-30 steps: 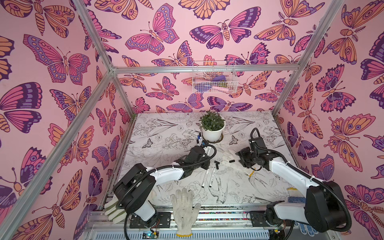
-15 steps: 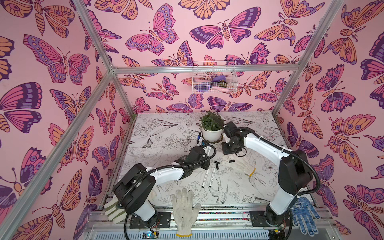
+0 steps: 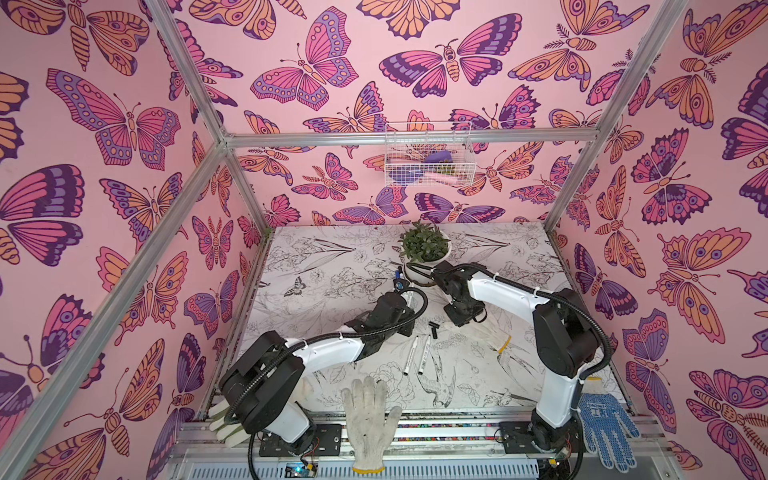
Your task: Insert the pens into the pen caps
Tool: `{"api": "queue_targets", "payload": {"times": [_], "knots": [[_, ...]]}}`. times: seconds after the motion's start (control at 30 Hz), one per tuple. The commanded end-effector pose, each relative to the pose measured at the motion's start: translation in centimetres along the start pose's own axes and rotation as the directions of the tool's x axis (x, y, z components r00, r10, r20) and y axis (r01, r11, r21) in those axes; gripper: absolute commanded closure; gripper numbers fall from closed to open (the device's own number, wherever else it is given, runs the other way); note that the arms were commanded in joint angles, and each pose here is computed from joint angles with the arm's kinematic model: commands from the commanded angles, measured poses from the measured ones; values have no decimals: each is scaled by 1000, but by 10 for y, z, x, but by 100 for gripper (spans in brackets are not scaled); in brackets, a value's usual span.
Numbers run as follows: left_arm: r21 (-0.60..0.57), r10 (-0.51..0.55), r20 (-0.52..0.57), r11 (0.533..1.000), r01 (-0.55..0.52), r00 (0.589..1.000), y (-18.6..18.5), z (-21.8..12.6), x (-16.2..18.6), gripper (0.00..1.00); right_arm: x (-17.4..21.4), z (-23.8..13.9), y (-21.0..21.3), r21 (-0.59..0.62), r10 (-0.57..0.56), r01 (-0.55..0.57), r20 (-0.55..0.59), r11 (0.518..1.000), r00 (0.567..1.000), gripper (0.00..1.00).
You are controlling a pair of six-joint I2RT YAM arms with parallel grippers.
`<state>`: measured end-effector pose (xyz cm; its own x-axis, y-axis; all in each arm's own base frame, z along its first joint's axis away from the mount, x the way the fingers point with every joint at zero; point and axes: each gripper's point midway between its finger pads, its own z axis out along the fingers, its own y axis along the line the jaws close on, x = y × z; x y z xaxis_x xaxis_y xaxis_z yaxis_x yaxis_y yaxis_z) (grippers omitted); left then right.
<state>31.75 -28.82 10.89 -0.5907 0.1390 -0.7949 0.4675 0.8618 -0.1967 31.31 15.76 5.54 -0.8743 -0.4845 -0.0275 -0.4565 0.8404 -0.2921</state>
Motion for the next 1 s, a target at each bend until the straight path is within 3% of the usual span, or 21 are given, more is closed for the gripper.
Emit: {"api": "queue_targets", "payload": {"times": [0.0, 0.67, 0.87, 0.97], "knots": [[-32, -15, 2, 999, 15, 1000, 9, -4, 2, 100, 12, 10, 4, 22, -59, 60, -73, 998, 996, 54], [-79, -18, 46, 997, 22, 999, 18, -10, -10, 100, -8, 37, 3, 90, -96, 102, -74, 991, 993, 57], [-69, -24, 32, 997, 26, 999, 17, -9, -5, 100, -8, 38, 19, -3, -74, 74, -68, 997, 995, 67], [-76, -22, 37, 997, 24, 999, 18, -10, -6, 100, -5, 39, 31, -67, -47, 42, -78, 997, 996, 79]]}}
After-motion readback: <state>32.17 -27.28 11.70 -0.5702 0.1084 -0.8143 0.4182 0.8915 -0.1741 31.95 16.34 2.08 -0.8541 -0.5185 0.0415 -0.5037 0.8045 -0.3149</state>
